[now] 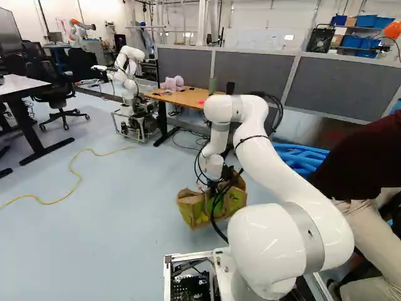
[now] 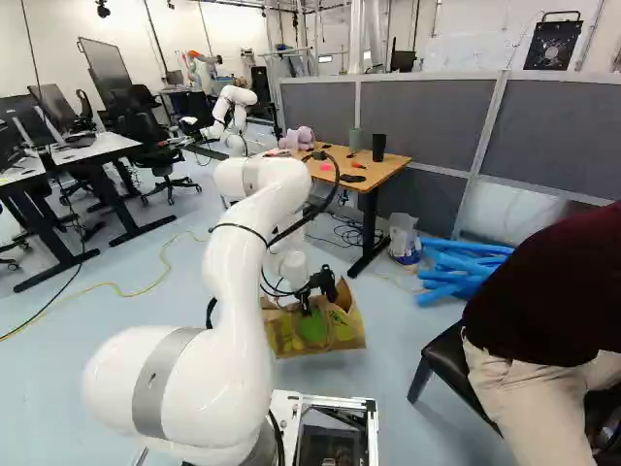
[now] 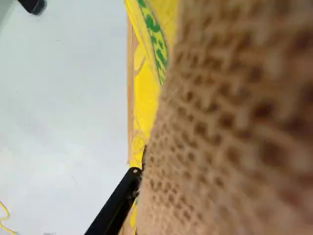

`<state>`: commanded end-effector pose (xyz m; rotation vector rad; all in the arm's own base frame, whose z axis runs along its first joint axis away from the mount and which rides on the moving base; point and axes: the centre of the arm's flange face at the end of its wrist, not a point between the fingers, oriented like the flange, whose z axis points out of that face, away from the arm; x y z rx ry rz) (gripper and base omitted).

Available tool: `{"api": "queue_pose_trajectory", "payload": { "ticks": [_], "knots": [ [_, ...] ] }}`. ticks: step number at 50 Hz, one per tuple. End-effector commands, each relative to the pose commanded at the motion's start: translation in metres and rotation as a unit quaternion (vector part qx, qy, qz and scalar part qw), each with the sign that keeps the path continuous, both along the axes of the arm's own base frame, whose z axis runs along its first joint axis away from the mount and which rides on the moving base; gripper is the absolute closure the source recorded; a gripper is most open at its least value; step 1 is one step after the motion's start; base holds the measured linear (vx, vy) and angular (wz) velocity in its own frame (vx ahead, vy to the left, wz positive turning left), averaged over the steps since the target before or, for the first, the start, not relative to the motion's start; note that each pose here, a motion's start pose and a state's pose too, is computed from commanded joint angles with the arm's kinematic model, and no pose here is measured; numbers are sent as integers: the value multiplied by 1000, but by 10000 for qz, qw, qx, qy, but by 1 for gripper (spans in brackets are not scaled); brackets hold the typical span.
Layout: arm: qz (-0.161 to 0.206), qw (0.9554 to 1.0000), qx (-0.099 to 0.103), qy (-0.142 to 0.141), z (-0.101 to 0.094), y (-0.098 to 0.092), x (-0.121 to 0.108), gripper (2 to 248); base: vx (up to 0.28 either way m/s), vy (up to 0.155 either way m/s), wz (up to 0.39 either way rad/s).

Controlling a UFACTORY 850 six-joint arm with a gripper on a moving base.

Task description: Pick up the bag on the ground and place it on the table

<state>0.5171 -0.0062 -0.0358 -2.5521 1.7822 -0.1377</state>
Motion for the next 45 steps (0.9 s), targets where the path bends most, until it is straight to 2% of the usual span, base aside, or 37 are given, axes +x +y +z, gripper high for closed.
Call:
{"api": "queue_pose_trajectory", "payload": {
  "ticks": [11, 22, 33, 45],
  "knots": [
    [575, 9983, -53, -21, 17, 0, -1, 228, 0, 0, 0],
    [1148, 9933, -110, -45, 33, 0, -3, 228, 0, 0, 0],
    [1717, 9850, -173, -74, 50, 0, -5, 228, 0, 0, 0],
    [2331, 9721, -248, -108, 68, 0, -7, 228, 0, 0, 0]
  ]
}}
